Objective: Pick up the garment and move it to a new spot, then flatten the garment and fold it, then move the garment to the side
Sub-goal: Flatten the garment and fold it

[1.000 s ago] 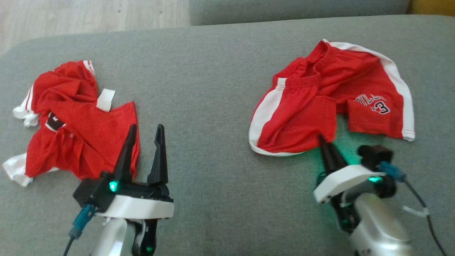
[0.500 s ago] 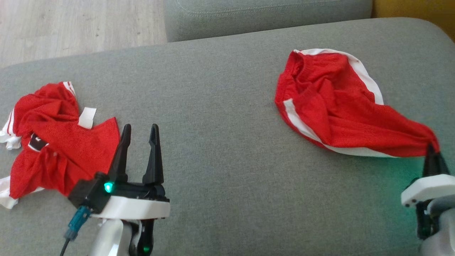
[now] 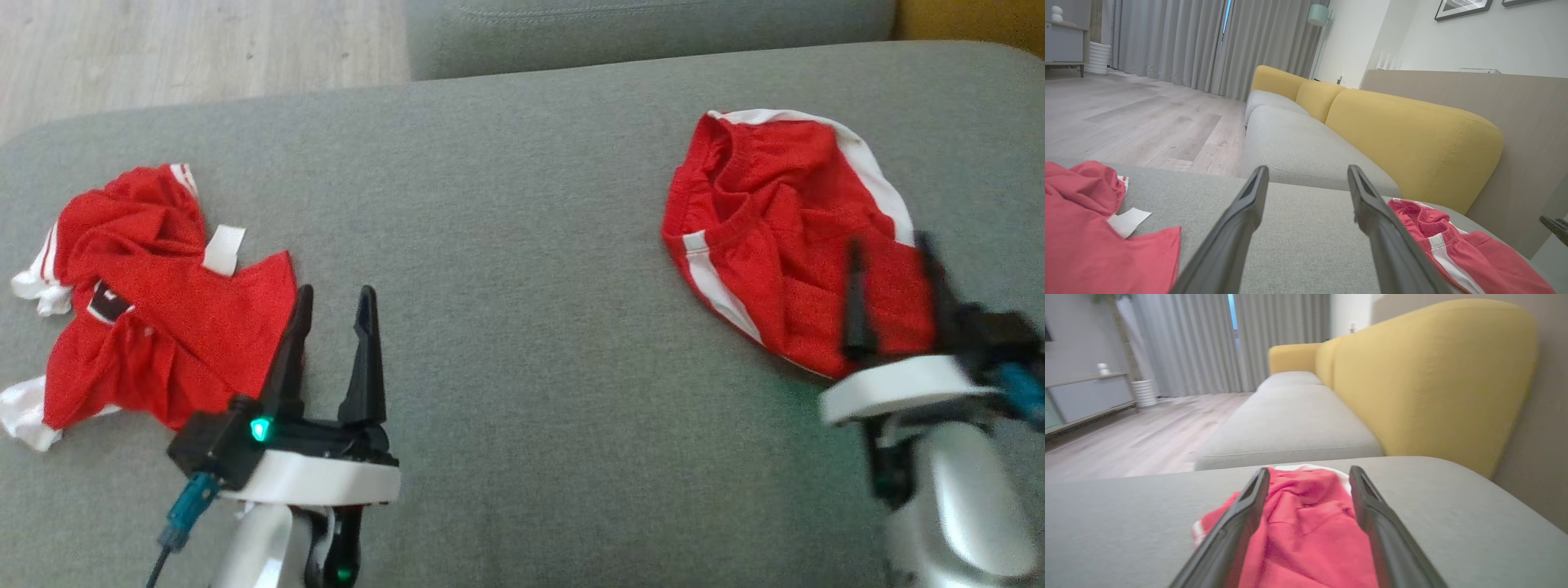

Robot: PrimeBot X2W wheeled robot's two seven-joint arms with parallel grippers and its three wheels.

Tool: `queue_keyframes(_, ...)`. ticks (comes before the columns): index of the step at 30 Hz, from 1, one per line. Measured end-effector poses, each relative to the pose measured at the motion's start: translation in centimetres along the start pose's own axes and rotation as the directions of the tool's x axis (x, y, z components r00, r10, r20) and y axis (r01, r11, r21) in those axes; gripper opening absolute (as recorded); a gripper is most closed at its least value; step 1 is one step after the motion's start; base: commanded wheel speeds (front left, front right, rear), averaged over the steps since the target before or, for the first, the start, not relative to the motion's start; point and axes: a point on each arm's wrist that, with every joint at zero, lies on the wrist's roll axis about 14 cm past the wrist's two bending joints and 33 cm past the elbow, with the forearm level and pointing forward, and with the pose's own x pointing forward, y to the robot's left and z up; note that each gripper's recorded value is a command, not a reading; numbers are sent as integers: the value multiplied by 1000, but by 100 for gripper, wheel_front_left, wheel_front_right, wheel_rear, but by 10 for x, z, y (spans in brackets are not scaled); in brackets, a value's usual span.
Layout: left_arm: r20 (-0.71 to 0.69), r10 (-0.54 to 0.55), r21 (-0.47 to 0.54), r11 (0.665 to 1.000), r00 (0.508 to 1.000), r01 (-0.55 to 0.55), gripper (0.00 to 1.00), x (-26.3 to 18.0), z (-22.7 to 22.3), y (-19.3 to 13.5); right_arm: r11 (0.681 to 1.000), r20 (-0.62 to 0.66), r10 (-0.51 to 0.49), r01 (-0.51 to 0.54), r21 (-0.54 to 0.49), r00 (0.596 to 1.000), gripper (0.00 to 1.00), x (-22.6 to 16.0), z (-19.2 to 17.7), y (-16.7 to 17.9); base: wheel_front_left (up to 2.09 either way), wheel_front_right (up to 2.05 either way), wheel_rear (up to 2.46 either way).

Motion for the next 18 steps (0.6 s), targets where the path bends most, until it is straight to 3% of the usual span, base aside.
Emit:
queue_keyframes(4,-13,12,0,1000,1000,-12,100,-3,-4,4,984,-66,179,-178,28,982,100,3,-19,62,0,0,0)
queue_keyframes(7,-21,32,1,999,999,-32,100,-6,-6,10,968,-170,252,-250,33,953,100,3,-45,87,0,0,0)
queue_keyframes(18,-24,100,0,995,995,-100,100,-15,-5,31,944,-348,299,-329,-31,889,100,36,-89,113,0,0,0)
